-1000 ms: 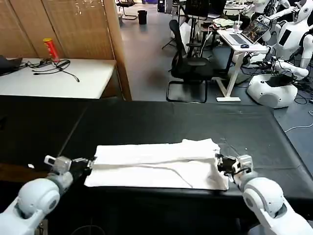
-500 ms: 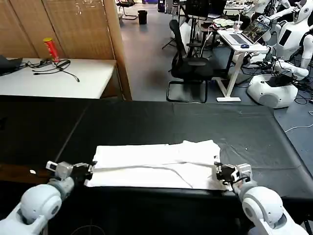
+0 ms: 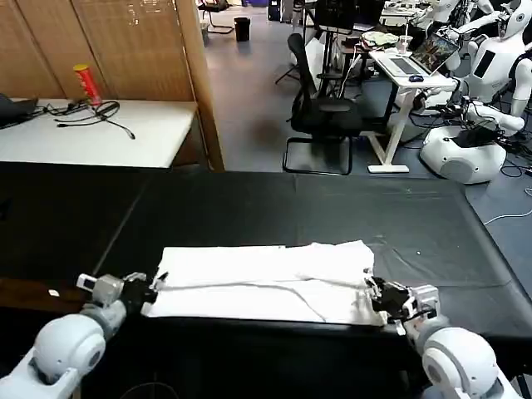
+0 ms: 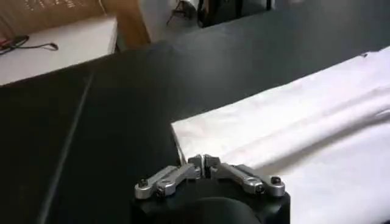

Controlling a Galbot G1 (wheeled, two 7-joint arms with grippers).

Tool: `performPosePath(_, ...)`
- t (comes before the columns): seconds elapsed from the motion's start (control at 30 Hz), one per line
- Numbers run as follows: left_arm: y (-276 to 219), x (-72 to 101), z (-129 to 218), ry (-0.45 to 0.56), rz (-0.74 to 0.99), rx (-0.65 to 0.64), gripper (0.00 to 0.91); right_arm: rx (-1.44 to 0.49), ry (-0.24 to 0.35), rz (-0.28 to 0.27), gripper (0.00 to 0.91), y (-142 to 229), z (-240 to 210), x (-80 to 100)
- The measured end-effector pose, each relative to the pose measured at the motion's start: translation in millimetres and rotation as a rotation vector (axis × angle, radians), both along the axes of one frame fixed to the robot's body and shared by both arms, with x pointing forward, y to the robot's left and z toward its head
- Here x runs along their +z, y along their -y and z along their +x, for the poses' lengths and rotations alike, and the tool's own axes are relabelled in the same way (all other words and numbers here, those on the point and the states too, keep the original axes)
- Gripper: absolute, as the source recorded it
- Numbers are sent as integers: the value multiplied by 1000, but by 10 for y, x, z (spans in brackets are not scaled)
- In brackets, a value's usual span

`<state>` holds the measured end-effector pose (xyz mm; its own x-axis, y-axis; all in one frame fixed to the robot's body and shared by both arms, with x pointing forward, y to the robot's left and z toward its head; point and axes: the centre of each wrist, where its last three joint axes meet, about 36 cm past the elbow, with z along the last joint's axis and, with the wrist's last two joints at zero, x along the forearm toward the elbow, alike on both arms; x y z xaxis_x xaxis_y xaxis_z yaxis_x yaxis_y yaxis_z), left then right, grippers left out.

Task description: Fold and organize the clothes.

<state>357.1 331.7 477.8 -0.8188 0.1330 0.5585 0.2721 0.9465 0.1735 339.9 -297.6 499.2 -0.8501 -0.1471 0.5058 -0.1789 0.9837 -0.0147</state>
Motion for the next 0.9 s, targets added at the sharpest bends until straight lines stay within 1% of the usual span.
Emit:
performPosePath(0.13,36,130,-12,51,-42,1,878,-73,14,-4,878,-3,152,-58)
performPosePath(0.2,46,146,10,75,-76,6,878,-97,29,3,878,-19,264,-121)
performPosePath(0.23,43,139,40,84,-103,16,878,-108,48,9,878,-30,334,-158)
performPosePath(0.3,27,115,116,89,-152,41,878,-122,65,28,878,-55,458,-227)
performPosePath(0.43,-29,2,323,101,-221,90,878,-144,87,68,878,-79,696,-334)
performPosePath(0.5,-62,-81,395,91,-239,115,878,-155,85,78,878,-82,803,-385)
performPosePath(0.63,-138,-260,505,65,-257,161,878,-177,64,90,878,-90,966,-495)
performPosePath(0.77,-212,-377,570,44,-267,193,878,-215,35,103,878,-75,1080,-624)
performPosePath(0.8,-234,-406,580,37,-269,201,878,-222,29,106,839,-71,1100,-654)
performPosePath(0.83,-251,-429,587,31,-274,207,878,-228,22,109,770,-69,1120,-685)
performPosePath(0.87,-261,-444,591,26,-279,210,878,-233,14,114,722,-72,1141,-717)
performPosePath(0.9,-268,-458,596,23,-285,212,809,-237,7,116,722,-76,1158,-746)
